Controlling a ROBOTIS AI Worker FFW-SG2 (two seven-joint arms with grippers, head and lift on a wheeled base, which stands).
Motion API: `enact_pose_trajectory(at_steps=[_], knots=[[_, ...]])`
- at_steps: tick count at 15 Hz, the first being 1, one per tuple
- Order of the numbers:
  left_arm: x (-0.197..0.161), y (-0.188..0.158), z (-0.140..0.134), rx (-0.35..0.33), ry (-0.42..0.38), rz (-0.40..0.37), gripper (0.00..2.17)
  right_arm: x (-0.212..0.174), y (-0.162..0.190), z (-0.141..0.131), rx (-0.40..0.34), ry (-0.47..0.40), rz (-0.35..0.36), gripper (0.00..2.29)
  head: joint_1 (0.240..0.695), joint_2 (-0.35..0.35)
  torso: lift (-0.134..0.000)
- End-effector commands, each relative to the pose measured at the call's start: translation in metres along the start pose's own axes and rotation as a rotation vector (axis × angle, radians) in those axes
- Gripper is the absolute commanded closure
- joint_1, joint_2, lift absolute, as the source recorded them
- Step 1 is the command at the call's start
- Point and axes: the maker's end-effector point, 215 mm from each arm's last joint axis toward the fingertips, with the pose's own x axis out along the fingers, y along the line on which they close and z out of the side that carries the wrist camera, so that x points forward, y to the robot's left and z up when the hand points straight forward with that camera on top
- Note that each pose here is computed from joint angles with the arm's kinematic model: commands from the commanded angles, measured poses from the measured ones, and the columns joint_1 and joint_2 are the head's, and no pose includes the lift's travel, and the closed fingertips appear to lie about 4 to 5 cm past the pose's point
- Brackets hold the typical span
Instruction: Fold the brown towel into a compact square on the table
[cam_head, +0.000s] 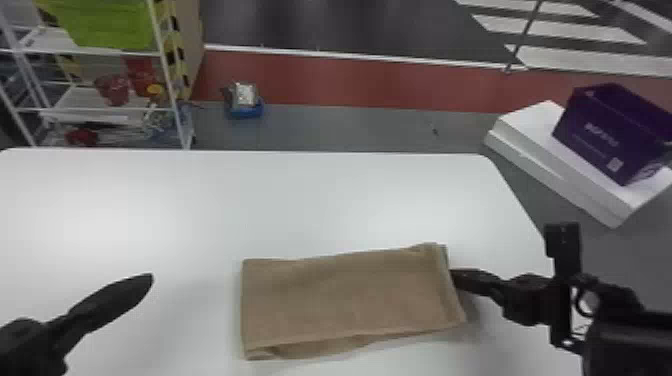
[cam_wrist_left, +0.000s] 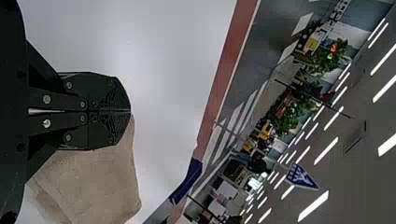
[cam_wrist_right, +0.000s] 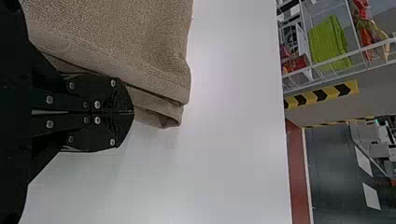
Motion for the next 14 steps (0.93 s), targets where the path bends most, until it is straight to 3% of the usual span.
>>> enact_pose_trajectory(at_steps=[1,6,9,11,14], knots=[[-0.002,0.001,0.003,0.002,-0.005,0.001,2.14,0.014,0.028,-0.013,0.001,0.041,0.054,1.93,0.695,-0.123,-0.124],[-0.004,0.001,0.005,0.002,-0.012,-0.002,2.14,0.018,0.083,-0.021,0.013,0.064,0.128,1.93,0.695,-0.039,-0.124],[-0.007,-0.001,0.005,-0.008,-0.017,-0.014,2.14,0.004,0.104,-0.04,0.04,0.086,0.148,1.93,0.695,-0.007,-0.124],[-0.009,-0.004,0.003,-0.016,-0.016,-0.031,2.14,-0.003,0.105,-0.043,0.015,0.064,0.144,1.93,0.695,0.008,-0.124],[-0.007,-0.01,-0.004,-0.03,-0.003,-0.048,2.14,-0.009,0.084,-0.016,0.008,0.006,0.106,1.91,0.695,0.001,-0.124]])
